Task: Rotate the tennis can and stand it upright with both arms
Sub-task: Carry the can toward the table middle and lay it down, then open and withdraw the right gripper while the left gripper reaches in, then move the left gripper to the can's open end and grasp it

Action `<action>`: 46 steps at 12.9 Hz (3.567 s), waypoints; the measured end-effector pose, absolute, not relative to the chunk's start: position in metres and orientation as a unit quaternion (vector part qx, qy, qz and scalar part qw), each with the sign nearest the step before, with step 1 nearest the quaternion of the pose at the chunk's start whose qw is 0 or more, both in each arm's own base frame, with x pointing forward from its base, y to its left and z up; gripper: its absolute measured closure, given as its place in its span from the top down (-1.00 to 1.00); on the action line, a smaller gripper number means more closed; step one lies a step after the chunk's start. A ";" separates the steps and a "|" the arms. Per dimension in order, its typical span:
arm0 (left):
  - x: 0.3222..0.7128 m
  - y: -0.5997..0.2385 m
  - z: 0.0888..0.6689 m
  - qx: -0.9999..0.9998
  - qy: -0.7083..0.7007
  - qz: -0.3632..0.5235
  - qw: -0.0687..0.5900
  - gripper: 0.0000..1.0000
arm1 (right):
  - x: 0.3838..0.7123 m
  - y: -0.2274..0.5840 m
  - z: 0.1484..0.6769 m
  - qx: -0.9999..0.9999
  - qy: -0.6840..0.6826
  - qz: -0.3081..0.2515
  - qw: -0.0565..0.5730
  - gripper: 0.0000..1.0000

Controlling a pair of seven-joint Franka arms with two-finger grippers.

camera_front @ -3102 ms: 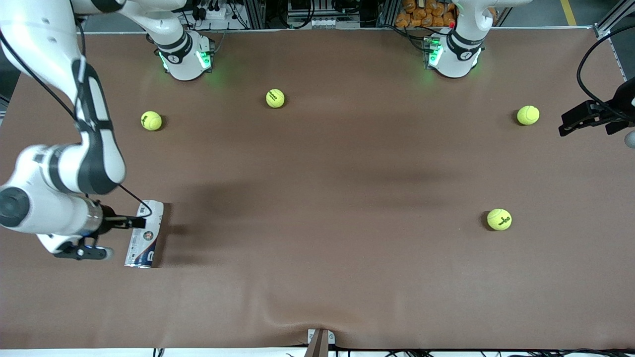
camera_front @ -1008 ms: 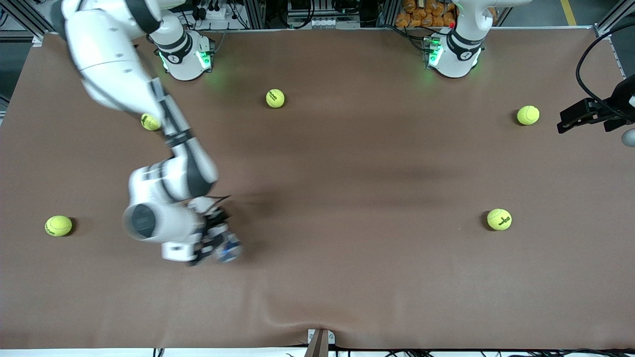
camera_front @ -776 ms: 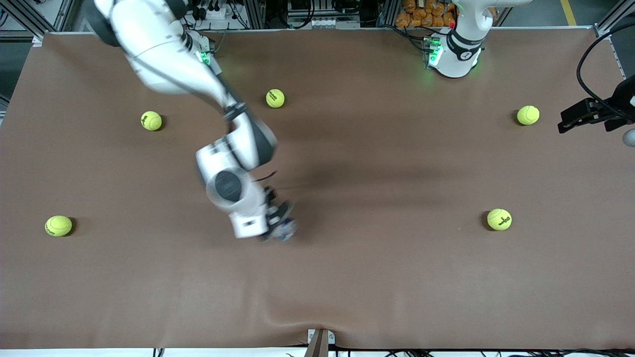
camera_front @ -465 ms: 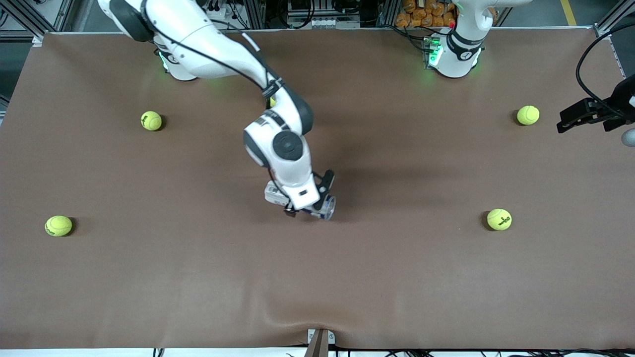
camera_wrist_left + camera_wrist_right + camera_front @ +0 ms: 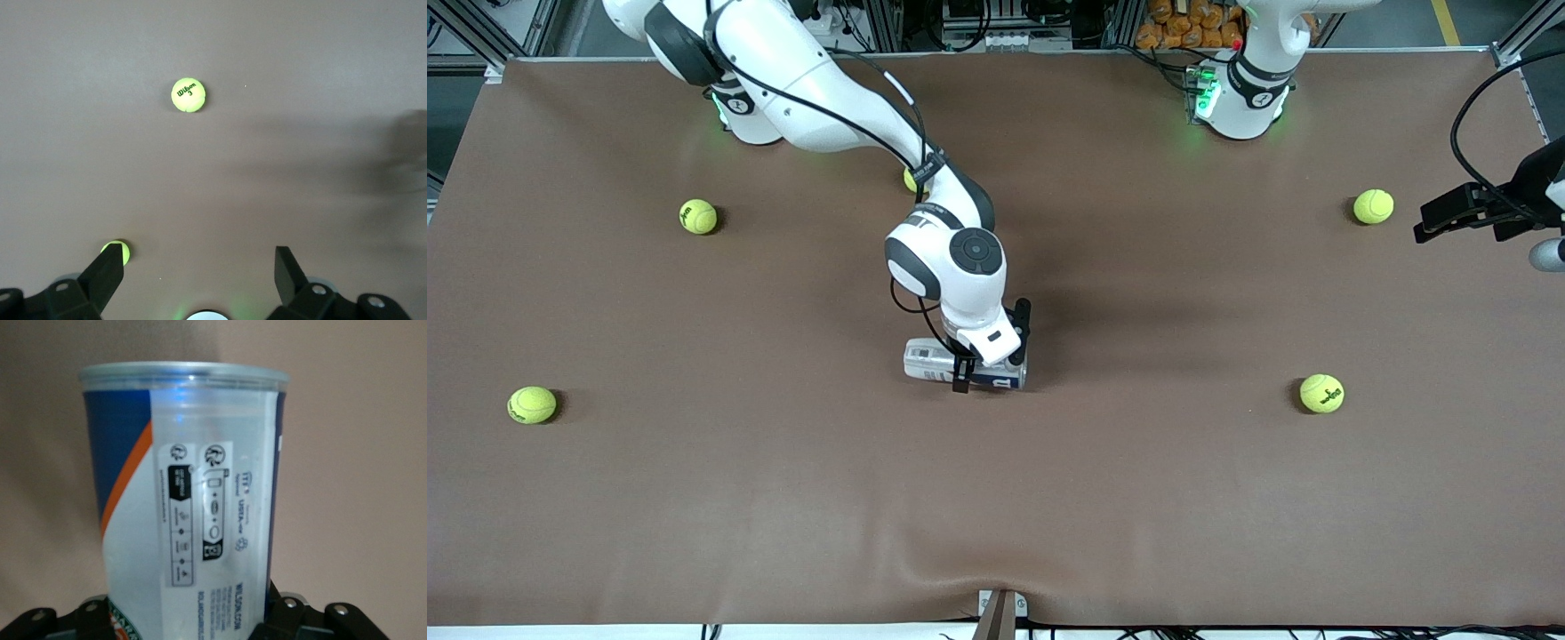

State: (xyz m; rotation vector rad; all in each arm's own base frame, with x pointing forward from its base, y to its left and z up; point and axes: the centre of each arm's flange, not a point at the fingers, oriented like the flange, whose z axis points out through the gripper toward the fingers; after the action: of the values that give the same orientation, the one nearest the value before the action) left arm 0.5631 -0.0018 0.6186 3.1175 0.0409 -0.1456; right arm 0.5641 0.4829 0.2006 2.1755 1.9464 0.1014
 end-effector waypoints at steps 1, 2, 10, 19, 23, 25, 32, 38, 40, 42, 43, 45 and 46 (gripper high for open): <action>0.565 -0.002 0.615 0.999 0.013 -0.050 0.010 1.00 | 0.561 0.485 0.193 0.735 0.668 0.034 0.113 0.44; 0.566 -0.001 0.611 0.998 0.014 -0.053 0.010 1.00 | 0.558 0.488 0.189 0.733 0.670 0.034 0.113 0.54; 0.578 0.004 0.585 0.994 0.029 -0.077 0.072 1.00 | 0.542 0.521 0.302 0.746 0.659 0.062 0.077 1.00; 0.627 -0.003 0.475 0.939 0.011 -0.136 0.317 1.00 | 0.648 0.267 0.468 0.887 0.455 0.005 0.076 1.00; 0.637 -0.010 0.438 0.912 0.009 -0.141 0.386 1.00 | 0.641 0.192 0.528 0.927 0.365 -0.009 0.083 1.00; 0.638 -0.020 0.422 0.905 0.019 -0.137 0.403 1.00 | 0.630 0.164 0.560 0.942 0.323 -0.012 0.086 1.00; 0.649 -0.092 0.329 0.858 -0.032 -0.099 0.504 1.00 | 0.578 0.024 0.629 0.994 0.106 -0.020 0.026 1.00; 0.646 -0.134 0.244 0.804 -0.026 -0.112 0.583 1.00 | 0.547 -0.016 0.645 0.999 -0.031 -0.018 -0.009 1.00; 0.643 -0.152 0.235 0.805 -0.026 -0.116 0.582 1.00 | 0.542 -0.024 0.645 0.998 -0.055 -0.030 -0.009 1.00; 0.641 -0.168 0.227 0.806 -0.030 -0.112 0.580 1.00 | 0.539 -0.032 0.644 0.996 -0.074 -0.040 -0.009 1.00; 0.640 -0.177 0.220 0.801 -0.029 -0.106 0.589 1.00 | 0.537 -0.039 0.644 0.996 -0.082 -0.045 -0.009 1.00; 0.635 -0.191 0.200 0.786 -0.023 -0.098 0.611 1.00 | 0.534 -0.051 0.645 0.994 -0.093 -0.049 -0.010 1.00; 0.633 -0.198 0.190 0.781 -0.019 -0.097 0.616 1.00 | 0.531 -0.054 0.649 0.994 -0.095 -0.046 -0.011 1.00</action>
State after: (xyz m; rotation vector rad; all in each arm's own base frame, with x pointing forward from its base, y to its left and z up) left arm 0.6334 -0.1975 0.1902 1.7996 -0.0432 -0.2226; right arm 0.5315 -0.0536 0.6486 3.1450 -0.3019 -0.1447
